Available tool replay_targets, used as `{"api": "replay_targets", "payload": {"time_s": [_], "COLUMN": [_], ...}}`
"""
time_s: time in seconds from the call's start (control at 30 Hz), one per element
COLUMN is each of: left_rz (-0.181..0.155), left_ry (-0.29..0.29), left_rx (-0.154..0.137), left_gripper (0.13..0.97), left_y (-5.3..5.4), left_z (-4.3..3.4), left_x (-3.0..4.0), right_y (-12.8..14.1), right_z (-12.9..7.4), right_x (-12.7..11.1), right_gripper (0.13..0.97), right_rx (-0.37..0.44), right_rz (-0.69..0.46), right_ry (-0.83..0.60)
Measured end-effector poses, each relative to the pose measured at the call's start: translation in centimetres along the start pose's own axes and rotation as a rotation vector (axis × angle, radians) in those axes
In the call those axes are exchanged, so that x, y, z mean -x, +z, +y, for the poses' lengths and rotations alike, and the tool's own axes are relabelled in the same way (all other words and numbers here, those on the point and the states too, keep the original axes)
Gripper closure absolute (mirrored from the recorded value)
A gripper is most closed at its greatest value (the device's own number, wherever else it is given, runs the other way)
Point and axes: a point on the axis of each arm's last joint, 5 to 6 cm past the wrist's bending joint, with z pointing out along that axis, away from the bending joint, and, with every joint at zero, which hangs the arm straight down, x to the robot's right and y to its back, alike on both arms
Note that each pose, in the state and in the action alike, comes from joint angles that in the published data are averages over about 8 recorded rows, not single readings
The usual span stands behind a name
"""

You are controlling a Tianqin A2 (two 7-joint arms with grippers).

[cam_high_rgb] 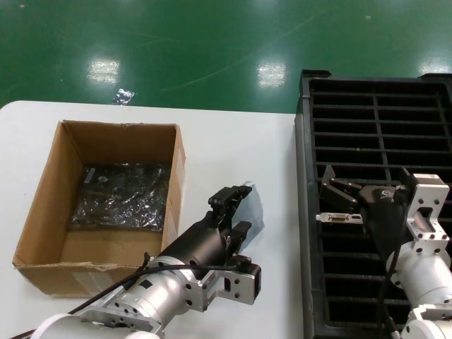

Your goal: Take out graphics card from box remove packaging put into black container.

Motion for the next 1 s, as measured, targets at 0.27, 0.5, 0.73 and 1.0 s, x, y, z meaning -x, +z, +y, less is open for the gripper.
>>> {"api": "replay_targets", "payload": {"time_s": [0.27, 0.5, 0.73, 1.0], "left_rz": [-0.013, -0.077, -0.189, -0.214], "left_ry": [-0.01, -0.066, -0.141, -0.211], "left_rx": [0.006, 0.03, 0.105, 0.079], "left_gripper": [0.57, 0.466, 0.326, 0.21], "left_y": [-0.3, -1.7, -4.1, -4.4], "left_z": [0.17, 0.87, 2.59, 3.08], "left_x": [0.55, 2.93, 5.74, 5.26], "right_y": [0.0, 0.0, 0.0, -0.5], "right_z": [0.0, 0.0, 0.0, 0.5], "right_x": [0.0, 0.0, 0.0, -0.5], "right_gripper": [0.13, 0.13, 0.13, 0.13], "right_rx": [0.0, 0.0, 0.0, -0.004], "right_rz": [0.0, 0.0, -0.002, -0.021], "right_ry": [0.0, 0.0, 0.0, -0.013]}}
